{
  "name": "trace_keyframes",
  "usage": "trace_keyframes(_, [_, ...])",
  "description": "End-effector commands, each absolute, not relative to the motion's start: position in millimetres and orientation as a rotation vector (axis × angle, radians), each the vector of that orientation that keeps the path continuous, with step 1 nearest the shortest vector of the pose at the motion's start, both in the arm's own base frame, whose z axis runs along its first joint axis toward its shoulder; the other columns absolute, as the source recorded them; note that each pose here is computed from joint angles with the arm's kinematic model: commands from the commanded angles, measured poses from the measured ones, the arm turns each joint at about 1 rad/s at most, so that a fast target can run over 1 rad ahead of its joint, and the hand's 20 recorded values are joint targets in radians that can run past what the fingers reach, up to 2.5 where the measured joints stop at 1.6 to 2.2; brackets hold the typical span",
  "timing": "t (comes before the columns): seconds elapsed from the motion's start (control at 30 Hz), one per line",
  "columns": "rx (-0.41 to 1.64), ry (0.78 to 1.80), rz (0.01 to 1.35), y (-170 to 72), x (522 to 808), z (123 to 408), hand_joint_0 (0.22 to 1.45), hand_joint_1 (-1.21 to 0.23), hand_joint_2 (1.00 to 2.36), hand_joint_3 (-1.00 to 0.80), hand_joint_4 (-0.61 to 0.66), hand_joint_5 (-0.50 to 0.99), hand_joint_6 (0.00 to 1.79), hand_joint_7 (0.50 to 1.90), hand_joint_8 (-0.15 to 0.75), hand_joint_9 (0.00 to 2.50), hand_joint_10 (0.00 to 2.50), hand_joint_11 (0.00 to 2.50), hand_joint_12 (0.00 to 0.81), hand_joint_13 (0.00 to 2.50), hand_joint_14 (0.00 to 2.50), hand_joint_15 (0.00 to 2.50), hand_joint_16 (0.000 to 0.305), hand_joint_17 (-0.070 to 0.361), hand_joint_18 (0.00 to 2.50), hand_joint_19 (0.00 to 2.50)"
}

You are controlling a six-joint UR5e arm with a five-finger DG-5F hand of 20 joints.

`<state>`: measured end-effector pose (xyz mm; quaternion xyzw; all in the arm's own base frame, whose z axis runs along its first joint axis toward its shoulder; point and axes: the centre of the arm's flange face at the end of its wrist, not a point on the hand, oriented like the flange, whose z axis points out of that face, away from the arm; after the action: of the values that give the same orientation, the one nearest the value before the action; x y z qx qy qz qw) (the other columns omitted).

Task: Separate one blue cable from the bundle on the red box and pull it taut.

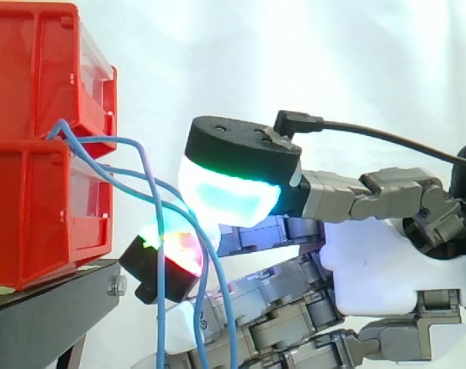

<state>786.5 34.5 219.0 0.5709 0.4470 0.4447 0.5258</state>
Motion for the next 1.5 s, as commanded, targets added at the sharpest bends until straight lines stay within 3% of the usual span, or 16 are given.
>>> trace_keyframes(0.0, [1.367,1.068,1.064,34.4,786.8,218.7,0.58,-0.85,1.02,-0.17,0.04,-0.07,0.89,1.1,0.257,1.03,0.01,0.22,0.327,0.62,0.01,0.15,0.042,0.094,0.67,0.36])
trace_keyframes(0.13, [1.367,1.068,1.064,34.3,786.4,219.2,0.61,-0.88,1.02,-0.09,-0.01,-0.1,0.91,1.09,0.256,0.98,0.01,0.24,0.319,0.59,0.01,0.15,0.041,0.093,0.65,0.36])
trace_keyframes(0.27, [1.367,1.069,1.063,33.2,786.5,219.6,0.56,-0.79,1.01,-0.14,0.05,-0.08,0.91,0.93,0.266,1.01,0.01,0.15,0.369,0.61,0.0,0.12,0.051,0.115,0.71,0.33])
trace_keyframes(0.37, [1.371,1.074,1.06,33.1,785.9,219.1,0.54,-0.65,1.0,-0.13,0.05,-0.06,0.86,1.01,0.272,1.02,0.0,0.06,0.383,0.59,0.0,0.09,0.055,0.124,0.7,0.33])
trace_keyframes(0.53, [1.378,1.07,1.062,32.8,785.3,218.3,0.54,-0.63,1.0,-0.09,0.04,-0.04,0.83,1.04,0.25,1.02,0.0,0.0,0.375,0.58,0.0,0.06,0.055,0.124,0.7,0.33])
trace_keyframes(0.6, [1.378,1.07,1.062,32.8,785.3,218.3,0.53,-0.57,1.12,-0.13,0.05,-0.04,0.81,1.04,0.25,1.04,0.0,0.0,0.373,0.58,0.0,0.06,0.055,0.125,0.7,0.32])
trace_keyframes(0.77, [1.375,1.071,1.061,32.9,785.7,219.0,0.52,-0.51,1.18,-0.15,0.09,-0.03,0.79,1.05,0.255,1.05,0.0,0.0,0.375,0.58,0.0,0.06,0.055,0.124,0.69,0.33])
trace_keyframes(0.93, [1.38,1.049,1.085,34.0,789.8,226.6,0.54,-0.47,1.15,-0.16,0.17,-0.02,0.71,1.11,0.254,1.05,0.0,0.0,0.369,0.58,0.0,0.06,0.054,0.122,0.68,0.33])
trace_keyframes(1.07, [1.38,1.043,1.086,35.0,790.3,229.7,0.58,-0.49,1.0,-0.15,0.18,-0.02,0.71,1.14,0.247,1.07,0.0,0.02,0.364,0.57,0.0,0.08,0.053,0.118,0.66,0.34])
trace_keyframes(1.3, [1.381,1.046,1.088,37.3,789.8,229.0,0.55,-0.45,1.01,-0.33,0.14,-0.05,0.76,1.07,0.212,1.07,0.0,0.12,0.304,0.53,0.0,0.11,0.039,0.089,0.55,0.41])
trace_keyframes(1.47, [1.392,1.047,1.089,37.1,789.1,228.8,0.5,-0.43,1.0,-0.5,0.14,-0.04,0.75,1.07,0.231,1.08,0.0,0.11,0.322,0.55,0.0,0.11,0.043,0.096,0.59,0.39])
